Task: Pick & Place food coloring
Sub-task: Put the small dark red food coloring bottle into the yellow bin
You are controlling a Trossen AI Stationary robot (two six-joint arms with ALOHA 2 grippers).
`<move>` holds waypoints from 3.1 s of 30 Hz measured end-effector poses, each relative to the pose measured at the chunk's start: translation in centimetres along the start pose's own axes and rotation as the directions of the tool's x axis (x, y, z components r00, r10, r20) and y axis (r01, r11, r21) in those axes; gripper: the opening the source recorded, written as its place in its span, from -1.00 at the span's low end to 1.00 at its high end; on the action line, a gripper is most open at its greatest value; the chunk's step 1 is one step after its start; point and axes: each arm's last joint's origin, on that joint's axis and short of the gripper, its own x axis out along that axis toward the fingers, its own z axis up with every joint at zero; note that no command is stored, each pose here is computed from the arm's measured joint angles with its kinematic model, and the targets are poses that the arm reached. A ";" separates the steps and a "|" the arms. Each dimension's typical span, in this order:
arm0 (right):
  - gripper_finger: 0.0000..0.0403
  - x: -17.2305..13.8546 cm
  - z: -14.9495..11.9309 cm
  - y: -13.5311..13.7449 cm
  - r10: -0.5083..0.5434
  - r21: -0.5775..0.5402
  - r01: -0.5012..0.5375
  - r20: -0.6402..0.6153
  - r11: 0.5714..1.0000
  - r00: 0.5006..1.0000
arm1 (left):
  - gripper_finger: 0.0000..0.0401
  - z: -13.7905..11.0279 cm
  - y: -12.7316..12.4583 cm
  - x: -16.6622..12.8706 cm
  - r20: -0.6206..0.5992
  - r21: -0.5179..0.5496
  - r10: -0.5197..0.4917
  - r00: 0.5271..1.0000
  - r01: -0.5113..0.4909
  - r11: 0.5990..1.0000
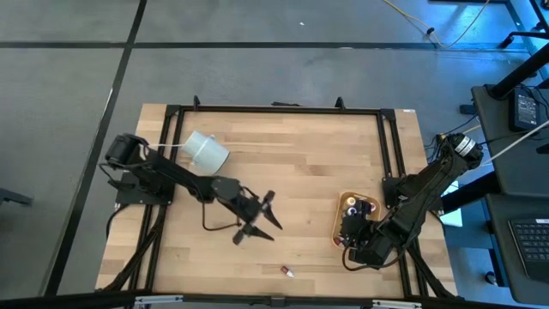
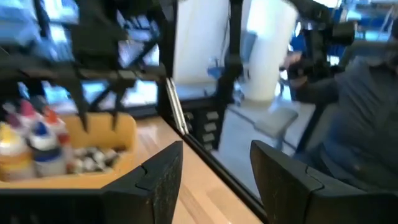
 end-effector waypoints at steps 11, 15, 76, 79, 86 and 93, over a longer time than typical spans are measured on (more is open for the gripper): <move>-0.20 0.0 0.0 0.0 -0.002 0.000 0.002 0.004 1.000 1.000 | -0.14 -0.8 -2.8 7.5 -0.455 0.074 0.079 0.887 -0.050 0.996; -0.20 0.0 0.1 0.0 -0.013 0.002 0.013 0.025 1.000 1.000 | -0.14 -2.3 -4.3 9.1 -0.482 0.078 0.042 0.875 -0.005 0.997; -0.20 0.1 2.1 1.2 0.102 -0.199 -0.063 0.192 0.978 0.976 | -0.58 -3.9 -1.1 11.6 -0.360 0.149 0.459 0.812 -0.436 0.888; -0.19 0.4 2.8 1.1 0.100 -0.239 -0.046 0.219 0.970 0.970 | -0.59 -2.6 0.1 11.3 -0.338 0.155 0.482 0.809 -0.457 0.876; -0.08 0.9 4.1 0.2 0.040 -0.316 0.049 0.267 0.947 0.963 | -0.61 -0.3 2.8 10.8 -0.280 0.172 0.525 0.804 -0.496 0.851; -0.13 1.2 4.6 -0.2 0.026 -0.317 0.066 0.276 0.946 0.961 | -0.59 -0.2 3.6 10.6 -0.280 0.172 0.539 0.794 -0.511 0.842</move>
